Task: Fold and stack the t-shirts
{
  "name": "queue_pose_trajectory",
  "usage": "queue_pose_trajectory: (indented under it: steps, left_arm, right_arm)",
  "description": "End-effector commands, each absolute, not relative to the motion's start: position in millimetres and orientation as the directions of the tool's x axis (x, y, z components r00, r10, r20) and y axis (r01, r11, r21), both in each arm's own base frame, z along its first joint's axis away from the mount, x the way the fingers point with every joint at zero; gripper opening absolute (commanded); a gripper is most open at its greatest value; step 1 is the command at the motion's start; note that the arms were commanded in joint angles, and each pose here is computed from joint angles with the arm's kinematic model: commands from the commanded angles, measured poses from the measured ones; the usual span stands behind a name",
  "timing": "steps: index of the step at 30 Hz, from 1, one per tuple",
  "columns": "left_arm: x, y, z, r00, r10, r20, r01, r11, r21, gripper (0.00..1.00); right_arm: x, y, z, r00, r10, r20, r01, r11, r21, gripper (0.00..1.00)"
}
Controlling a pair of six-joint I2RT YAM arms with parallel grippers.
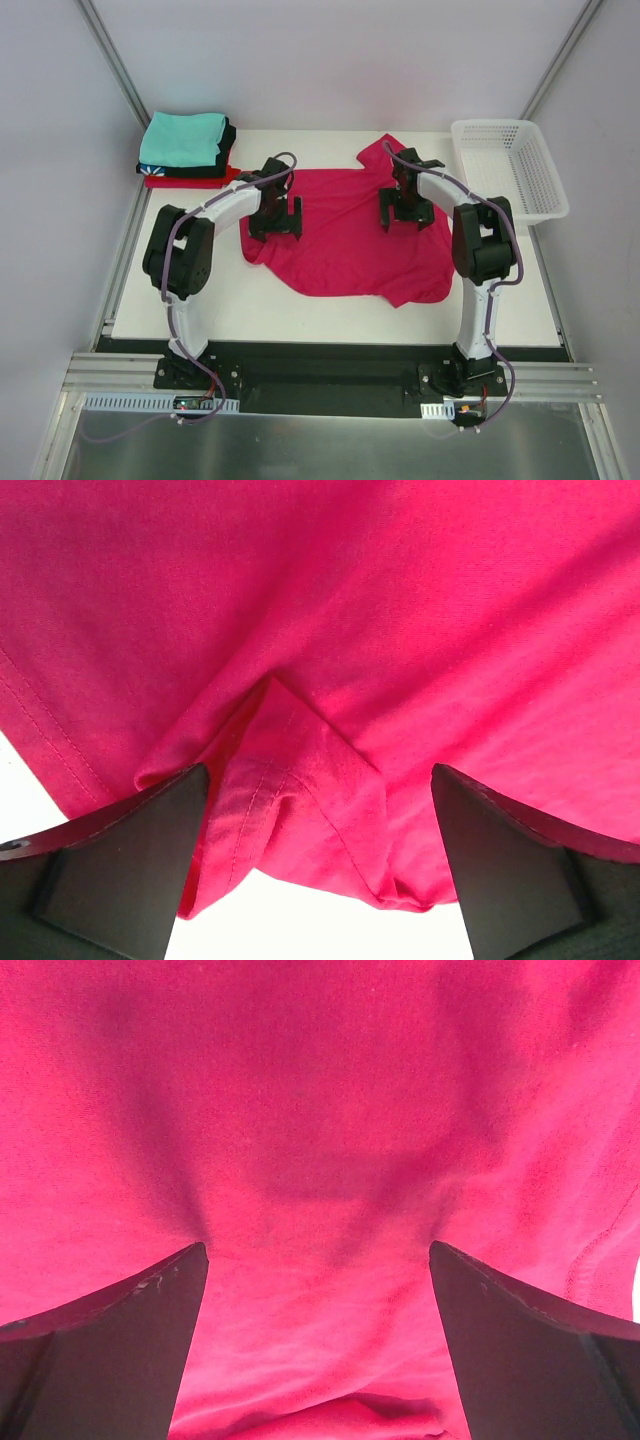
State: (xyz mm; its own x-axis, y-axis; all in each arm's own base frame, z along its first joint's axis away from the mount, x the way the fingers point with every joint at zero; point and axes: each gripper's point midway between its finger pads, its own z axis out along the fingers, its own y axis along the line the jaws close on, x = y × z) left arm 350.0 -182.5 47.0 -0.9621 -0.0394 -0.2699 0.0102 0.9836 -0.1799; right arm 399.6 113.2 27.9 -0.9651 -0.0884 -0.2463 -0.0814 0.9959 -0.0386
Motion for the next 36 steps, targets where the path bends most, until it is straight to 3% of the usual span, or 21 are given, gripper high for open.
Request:
queue_pose_trajectory:
  steps: [1, 6, 15, 17, 19, 20, 26, 36]
  left_arm:
    - [349.0, -181.7, 48.0, -0.965, -0.051, -0.257, -0.008, 0.986, -0.164, 0.89]
    - [344.0, -176.6, 47.7, -0.964, -0.059, -0.258, -0.021, 0.989, -0.149, 0.58]
    - [326.8, -152.8, 63.6, -0.957, -0.076, -0.278, -0.058, 0.996, -0.071, 0.54]
    - [323.7, -150.7, 67.3, -0.956, -0.081, -0.281, -0.064, 0.996, -0.069, 0.48]
    - [319.3, -149.3, 67.7, -0.958, -0.086, -0.275, -0.071, 0.995, -0.066, 0.36]
    - [317.2, -148.2, 66.8, -0.959, -0.088, -0.269, -0.074, 0.995, -0.062, 0.20]
    - [308.6, -145.4, 62.6, -0.965, -0.087, -0.248, -0.077, 0.996, -0.050, 0.00]
    - [284.6, -142.6, 71.9, -0.962, -0.101, -0.252, -0.091, 0.995, -0.050, 0.00]
  right_arm:
    - [400.7, 114.1, 36.4, -0.963, -0.087, -0.256, -0.085, 0.996, -0.017, 0.96]
    - [400.8, 114.6, 33.9, -0.964, -0.085, -0.253, -0.085, 0.996, -0.012, 0.96]
    - [401.1, 116.2, 31.4, -0.965, -0.084, -0.247, -0.087, 0.996, -0.001, 0.96]
    - [401.9, 116.8, 32.5, -0.964, -0.084, -0.251, -0.087, 0.996, 0.002, 0.96]
    - [401.9, 117.1, 32.8, -0.964, -0.085, -0.251, -0.088, 0.996, 0.000, 0.96]
    - [402.2, 117.5, 32.6, -0.964, -0.085, -0.251, -0.088, 0.996, 0.002, 0.96]
    - [401.2, 116.6, 28.7, -0.967, -0.083, -0.239, -0.085, 0.996, 0.000, 0.96]
    - [400.9, 118.8, 24.4, -0.972, -0.078, -0.223, -0.084, 0.996, 0.019, 0.96]
